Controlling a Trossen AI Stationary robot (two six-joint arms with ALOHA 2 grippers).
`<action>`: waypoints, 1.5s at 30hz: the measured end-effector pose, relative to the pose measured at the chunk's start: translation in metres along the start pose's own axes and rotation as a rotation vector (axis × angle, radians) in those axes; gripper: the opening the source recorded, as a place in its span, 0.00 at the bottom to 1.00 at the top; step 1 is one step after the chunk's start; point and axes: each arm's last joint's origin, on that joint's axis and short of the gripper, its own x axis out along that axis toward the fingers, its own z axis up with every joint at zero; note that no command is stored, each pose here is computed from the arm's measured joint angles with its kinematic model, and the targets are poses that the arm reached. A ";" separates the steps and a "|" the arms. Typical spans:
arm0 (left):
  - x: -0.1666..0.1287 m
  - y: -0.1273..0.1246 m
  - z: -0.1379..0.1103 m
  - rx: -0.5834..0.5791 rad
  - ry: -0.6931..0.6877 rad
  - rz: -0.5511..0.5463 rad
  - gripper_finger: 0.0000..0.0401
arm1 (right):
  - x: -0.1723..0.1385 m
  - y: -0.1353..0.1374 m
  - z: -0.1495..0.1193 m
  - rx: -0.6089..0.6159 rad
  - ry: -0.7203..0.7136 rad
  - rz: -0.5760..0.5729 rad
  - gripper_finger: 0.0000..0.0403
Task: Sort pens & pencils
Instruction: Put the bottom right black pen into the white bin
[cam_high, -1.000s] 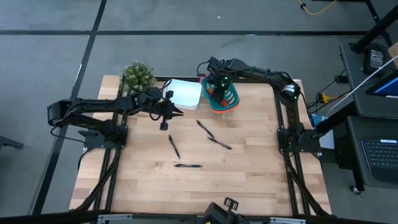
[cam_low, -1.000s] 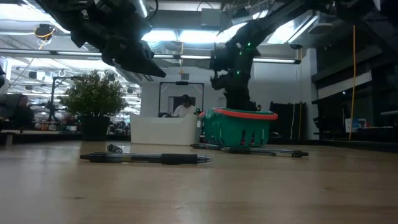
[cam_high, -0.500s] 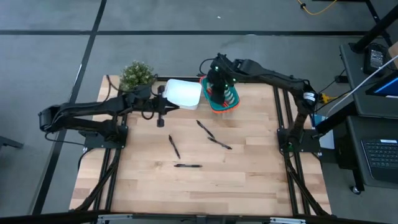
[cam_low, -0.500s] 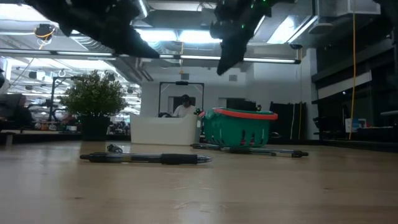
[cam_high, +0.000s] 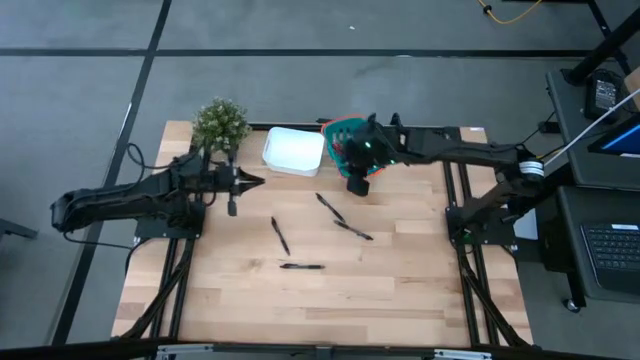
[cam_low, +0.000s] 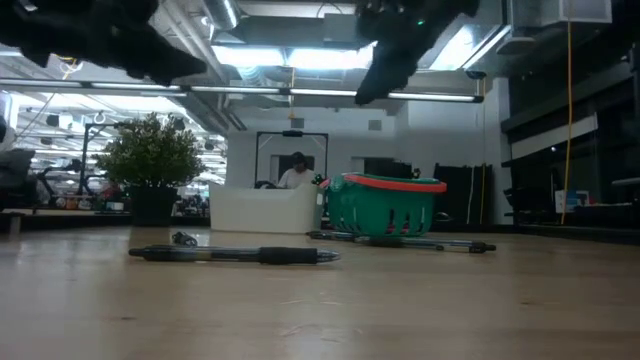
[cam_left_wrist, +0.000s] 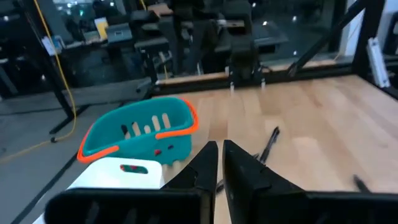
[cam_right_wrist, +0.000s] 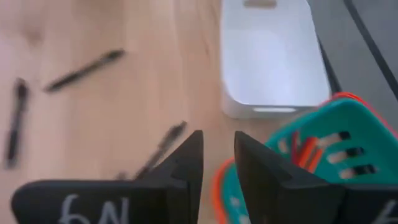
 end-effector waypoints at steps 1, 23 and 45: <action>-0.003 -0.002 -0.001 -0.004 -0.009 -0.005 0.05 | -0.003 0.005 -0.004 0.004 -0.026 0.006 0.23; -0.005 -0.024 -0.005 -0.041 0.020 -0.049 0.03 | 0.001 0.105 -0.061 0.174 0.007 0.229 0.23; -0.004 -0.026 -0.006 -0.036 0.030 -0.017 0.03 | 0.057 0.113 -0.097 0.249 0.322 0.223 0.40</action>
